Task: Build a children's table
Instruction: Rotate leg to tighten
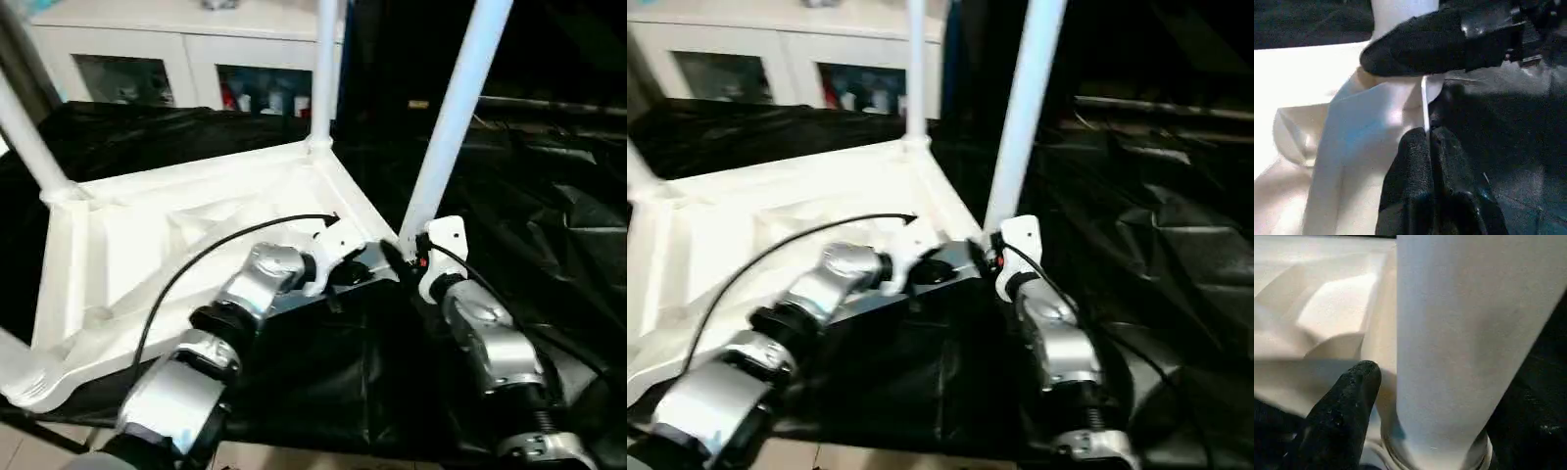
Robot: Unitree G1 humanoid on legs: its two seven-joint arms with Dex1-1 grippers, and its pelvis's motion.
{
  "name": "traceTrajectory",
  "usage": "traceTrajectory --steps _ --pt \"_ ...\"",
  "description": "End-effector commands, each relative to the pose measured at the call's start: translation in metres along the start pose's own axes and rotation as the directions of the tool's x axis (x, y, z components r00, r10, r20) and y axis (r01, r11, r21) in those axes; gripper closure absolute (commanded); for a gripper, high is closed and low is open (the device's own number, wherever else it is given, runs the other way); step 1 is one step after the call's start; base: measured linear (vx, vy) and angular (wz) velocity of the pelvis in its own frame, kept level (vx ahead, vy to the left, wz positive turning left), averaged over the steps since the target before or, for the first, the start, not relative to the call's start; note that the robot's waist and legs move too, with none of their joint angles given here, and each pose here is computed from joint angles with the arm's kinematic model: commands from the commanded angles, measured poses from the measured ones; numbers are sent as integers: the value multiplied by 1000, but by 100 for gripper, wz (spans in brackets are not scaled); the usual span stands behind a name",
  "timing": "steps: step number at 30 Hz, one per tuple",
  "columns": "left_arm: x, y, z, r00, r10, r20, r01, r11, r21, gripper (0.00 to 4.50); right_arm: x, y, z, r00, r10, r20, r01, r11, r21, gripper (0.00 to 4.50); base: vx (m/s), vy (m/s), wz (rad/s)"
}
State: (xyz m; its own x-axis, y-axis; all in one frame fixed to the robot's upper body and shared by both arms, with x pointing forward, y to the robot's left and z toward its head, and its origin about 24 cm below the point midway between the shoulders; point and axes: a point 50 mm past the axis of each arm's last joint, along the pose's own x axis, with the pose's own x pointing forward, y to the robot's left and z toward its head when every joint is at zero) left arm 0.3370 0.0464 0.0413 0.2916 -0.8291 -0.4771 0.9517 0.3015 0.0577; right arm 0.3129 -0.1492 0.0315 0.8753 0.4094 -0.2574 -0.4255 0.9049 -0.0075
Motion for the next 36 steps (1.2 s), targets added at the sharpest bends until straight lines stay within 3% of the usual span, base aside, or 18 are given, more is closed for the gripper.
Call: traceTrajectory --steps 1,4,12,18,20,25,29,32,33,34,35,36 --pt "5 -16 -14 986 -150 -66 151 988 7 450 1 20 -8 982 183 -48 -184 983 -9 133 0 0 0" --pt "-12 -14 -24 965 -246 -91 248 969 15 450 -14 13 -2 927 369 -66 -373 926 -64 133 0 0 0" --pt "-42 -15 -36 883 -451 -127 452 892 -23 450 -35 -1 1 821 550 -155 -568 814 -124 133 0 0 0" --pt "-48 -9 -35 893 -435 -118 434 900 -31 450 -38 -4 3 777 603 -181 -625 773 -109 133 0 0 0" --pt "-50 -9 -34 890 -442 -114 441 897 -34 450 -38 -3 5 772 613 -169 -632 769 -98 166 0 0 0" --pt "-49 -10 -33 891 -440 -110 438 898 -36 450 -38 0 5 761 628 -159 -644 761 -79 190 0 0 0" --pt "-46 -9 -34 905 -411 -111 409 912 -41 450 -37 2 2 775 615 -148 -628 776 -63 192 0 0 0" --pt "-44 -6 -33 927 -359 -110 356 934 -42 450 -33 0 -1 819 554 -147 -567 821 -63 193 0 0 0" --pt "-36 2 -31 971 -215 -101 210 976 -57 450 -23 -6 -8 911 387 -143 -398 916 -57 193 0 0 0" --pt "-35 2 -31 976 -196 -100 190 980 -59 450 -21 -7 -8 920 364 -143 -375 925 -55 194 0 0 0" --pt "-27 6 -29 991 -91 -97 83 993 -86 450 -13 -10 -14 967 217 -135 -220 975 -12 194 0 0 0" --pt "-23 5 -28 993 -66 -98 56 994 -99 450 -10 -10 -16 977 168 -134 -167 986 16 194 0 0 0"
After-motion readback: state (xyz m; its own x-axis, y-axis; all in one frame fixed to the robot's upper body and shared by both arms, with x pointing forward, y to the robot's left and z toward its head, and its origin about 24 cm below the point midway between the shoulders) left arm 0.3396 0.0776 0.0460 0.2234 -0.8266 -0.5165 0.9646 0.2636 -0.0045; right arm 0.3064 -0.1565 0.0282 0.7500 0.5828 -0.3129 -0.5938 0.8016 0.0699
